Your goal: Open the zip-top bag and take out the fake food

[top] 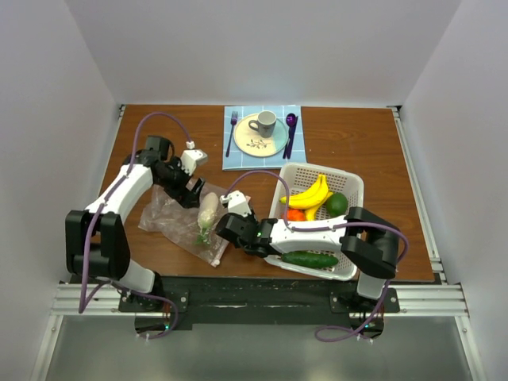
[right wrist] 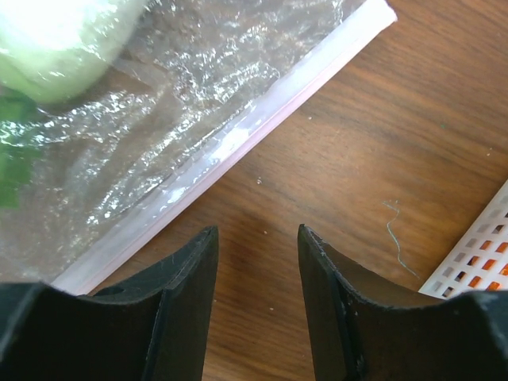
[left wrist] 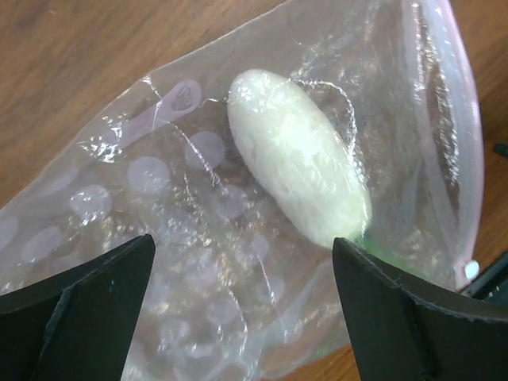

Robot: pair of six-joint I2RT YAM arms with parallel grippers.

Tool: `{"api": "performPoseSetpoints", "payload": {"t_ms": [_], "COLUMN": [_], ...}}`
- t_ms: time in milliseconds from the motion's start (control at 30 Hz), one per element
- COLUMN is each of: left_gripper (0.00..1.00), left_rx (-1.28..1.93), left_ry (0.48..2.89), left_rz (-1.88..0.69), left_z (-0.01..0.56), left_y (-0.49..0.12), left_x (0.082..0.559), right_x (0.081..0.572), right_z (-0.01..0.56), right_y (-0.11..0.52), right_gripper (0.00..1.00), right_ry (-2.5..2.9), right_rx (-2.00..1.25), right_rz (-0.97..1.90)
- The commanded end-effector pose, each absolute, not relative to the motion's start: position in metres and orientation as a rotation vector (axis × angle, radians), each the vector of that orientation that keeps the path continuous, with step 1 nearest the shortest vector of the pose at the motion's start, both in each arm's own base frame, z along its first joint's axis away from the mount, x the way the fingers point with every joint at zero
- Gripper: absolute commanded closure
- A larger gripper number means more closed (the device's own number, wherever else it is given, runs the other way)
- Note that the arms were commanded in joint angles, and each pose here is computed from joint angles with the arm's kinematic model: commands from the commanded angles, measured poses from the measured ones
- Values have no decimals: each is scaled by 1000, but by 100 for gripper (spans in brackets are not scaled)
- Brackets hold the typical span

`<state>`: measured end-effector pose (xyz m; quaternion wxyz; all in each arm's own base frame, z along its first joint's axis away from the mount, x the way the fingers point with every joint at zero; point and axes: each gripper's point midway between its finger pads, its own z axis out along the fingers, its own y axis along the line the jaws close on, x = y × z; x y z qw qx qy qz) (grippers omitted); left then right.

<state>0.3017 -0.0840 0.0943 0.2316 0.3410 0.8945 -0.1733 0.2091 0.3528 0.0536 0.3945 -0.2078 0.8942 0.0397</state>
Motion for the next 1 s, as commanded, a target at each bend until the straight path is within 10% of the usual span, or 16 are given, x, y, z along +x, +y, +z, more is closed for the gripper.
{"api": "performPoseSetpoints", "payload": {"t_ms": [0, 967], "left_gripper": [1, 0], "left_rx": [901, 1025], "left_ry": [2447, 2546], "left_rz": [-512, -272], "left_z": [73, 10], "left_y": [-97, -95], "left_x": [313, 284], "right_x": [214, 230], "right_z": [55, 63], "right_y": [352, 405], "right_gripper": [52, 51], "right_ry": [2255, 2179], "right_rx": [-478, -459], "right_rz": [93, 312]}}
